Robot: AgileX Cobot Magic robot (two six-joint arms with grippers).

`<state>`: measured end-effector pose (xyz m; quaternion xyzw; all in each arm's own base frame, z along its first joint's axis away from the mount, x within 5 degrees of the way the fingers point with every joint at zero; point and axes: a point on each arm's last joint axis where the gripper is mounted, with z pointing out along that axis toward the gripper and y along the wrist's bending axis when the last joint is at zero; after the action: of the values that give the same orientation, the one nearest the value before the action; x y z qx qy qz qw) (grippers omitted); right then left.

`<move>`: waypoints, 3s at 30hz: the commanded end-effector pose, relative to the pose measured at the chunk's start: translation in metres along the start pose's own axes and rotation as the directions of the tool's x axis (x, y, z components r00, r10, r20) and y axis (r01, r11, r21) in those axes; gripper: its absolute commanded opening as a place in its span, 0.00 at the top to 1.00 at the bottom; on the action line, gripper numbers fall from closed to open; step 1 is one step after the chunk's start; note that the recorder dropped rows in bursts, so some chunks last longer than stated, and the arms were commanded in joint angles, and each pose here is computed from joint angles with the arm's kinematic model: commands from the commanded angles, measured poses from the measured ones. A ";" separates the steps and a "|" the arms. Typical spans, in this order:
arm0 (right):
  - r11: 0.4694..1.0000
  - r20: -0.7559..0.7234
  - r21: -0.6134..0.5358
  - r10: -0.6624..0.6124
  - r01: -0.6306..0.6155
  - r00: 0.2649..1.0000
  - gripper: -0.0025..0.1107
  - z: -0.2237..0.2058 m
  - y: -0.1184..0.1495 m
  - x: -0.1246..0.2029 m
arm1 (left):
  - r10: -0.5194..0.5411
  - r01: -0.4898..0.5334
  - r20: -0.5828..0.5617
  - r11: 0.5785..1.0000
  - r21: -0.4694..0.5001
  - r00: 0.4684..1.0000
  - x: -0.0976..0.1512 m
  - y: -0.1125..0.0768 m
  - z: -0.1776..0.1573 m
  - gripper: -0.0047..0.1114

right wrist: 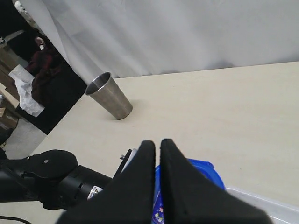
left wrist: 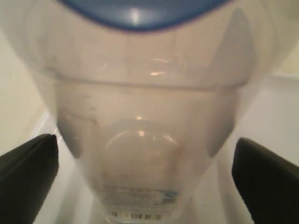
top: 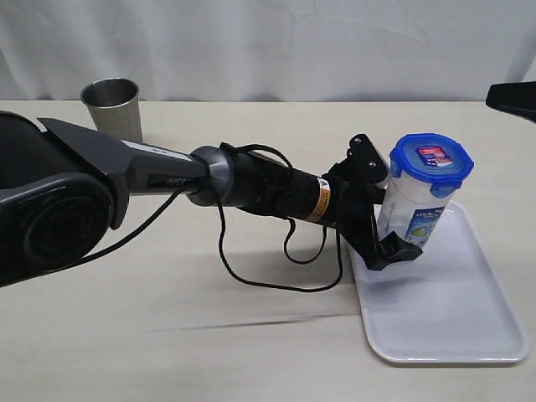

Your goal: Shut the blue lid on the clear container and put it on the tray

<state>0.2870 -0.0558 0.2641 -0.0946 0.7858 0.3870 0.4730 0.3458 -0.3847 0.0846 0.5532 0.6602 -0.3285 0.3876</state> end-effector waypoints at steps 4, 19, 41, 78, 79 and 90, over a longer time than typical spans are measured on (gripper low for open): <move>1.000 0.005 -0.020 -0.022 0.022 1.000 0.94 -0.001 0.003 0.000 | -0.003 0.003 -0.001 1.000 -0.006 1.000 -0.011 0.008 -0.014 0.05; 0.999 0.001 -0.020 -0.033 0.033 0.999 0.94 -0.001 0.003 0.001 | -0.043 0.040 -0.049 0.998 -0.048 0.998 -0.032 0.027 -0.049 0.06; 0.999 0.001 -0.020 -0.044 0.044 0.999 0.94 -0.001 0.003 0.001 | -0.098 0.097 -0.021 0.995 -0.038 0.995 -0.034 0.042 -0.067 0.06; 0.946 0.186 0.035 -0.323 0.323 0.928 0.94 -0.017 0.043 -0.007 | -0.135 0.152 0.072 0.842 -0.518 0.988 -0.086 0.059 -0.203 0.96; 0.941 0.209 0.046 -0.338 0.337 0.917 0.94 -0.019 0.046 -0.006 | -0.142 0.152 0.062 0.803 -0.576 0.988 -0.083 0.058 -0.211 0.96; 0.842 0.257 0.114 -0.538 0.528 0.803 0.94 -0.037 0.095 0.011 | -0.110 0.113 0.060 0.587 -0.801 0.992 -0.089 0.017 -0.294 0.96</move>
<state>0.2174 -0.0200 0.3088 -0.2331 0.6745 0.2406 0.6579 0.3410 -0.1818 0.2953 0.2881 0.7719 -0.0317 0.5659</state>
